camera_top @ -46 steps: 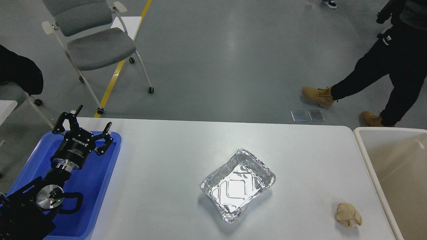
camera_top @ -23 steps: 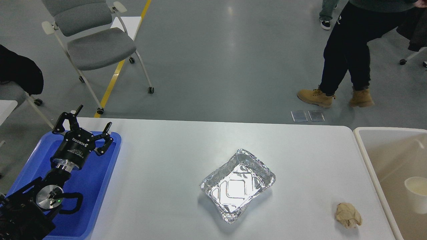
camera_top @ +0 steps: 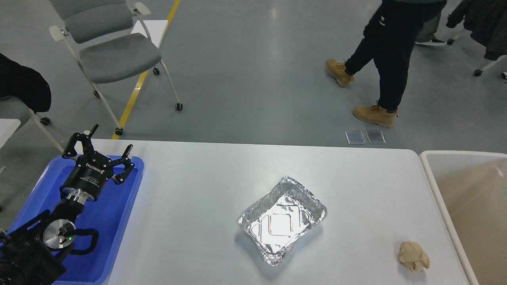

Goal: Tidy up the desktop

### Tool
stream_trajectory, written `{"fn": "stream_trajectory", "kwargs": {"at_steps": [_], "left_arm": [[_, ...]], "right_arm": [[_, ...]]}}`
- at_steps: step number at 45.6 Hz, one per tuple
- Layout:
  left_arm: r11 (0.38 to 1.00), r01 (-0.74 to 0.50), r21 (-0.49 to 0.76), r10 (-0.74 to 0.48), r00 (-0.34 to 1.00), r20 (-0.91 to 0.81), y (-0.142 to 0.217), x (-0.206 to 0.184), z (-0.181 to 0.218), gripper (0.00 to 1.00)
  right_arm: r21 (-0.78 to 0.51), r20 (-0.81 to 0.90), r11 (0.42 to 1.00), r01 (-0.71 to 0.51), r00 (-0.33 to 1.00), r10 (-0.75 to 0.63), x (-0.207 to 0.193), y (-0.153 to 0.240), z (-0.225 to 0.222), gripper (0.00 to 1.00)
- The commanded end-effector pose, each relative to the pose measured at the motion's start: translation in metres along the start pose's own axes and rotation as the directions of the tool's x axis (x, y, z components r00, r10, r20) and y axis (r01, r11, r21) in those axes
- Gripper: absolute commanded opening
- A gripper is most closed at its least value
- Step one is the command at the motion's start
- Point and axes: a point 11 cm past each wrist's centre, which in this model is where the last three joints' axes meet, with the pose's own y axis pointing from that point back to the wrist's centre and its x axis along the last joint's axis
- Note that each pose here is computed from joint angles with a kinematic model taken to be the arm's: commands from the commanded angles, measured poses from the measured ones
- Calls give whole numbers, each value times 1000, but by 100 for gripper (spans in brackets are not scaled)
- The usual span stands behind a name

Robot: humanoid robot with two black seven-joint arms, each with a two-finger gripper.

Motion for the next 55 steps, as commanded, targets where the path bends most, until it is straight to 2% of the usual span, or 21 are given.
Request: {"fn": "stream_trajectory", "kwargs": {"at_steps": [1,9,18,30,38,44,55], "left_arm": [[1000,0,2,0,1000,0,0,0,0,99],[1000,0,0,0,1000,0,0,0,0,99],[1000,0,1,0,1000,1,0,0,0,99],[1000,0,0,0,1000,0,0,0,0,99],[1000,1,-1,-1,1000,0,-1,0,0,99],[1000,0,1,0,1000,1,0,0,0,99],[1000,0,1,0,1000,1,0,0,0,99]], "right_arm": [[130,-30,991,18,999,-15,31,35,-37,99],[218,-79,972,90,994,-75,44,55,-79,100],[317,-175,942,108,983,-54,63,79,-149,100],[355,-390,921,160,921,-10,74,112,-243,100],[339,-467,884,320,874,-137,53,145,-294,100],[280,-528,851,444,812,-250,36,164,-306,100],[163,-582,785,598,701,-413,-4,182,-289,100]]}}
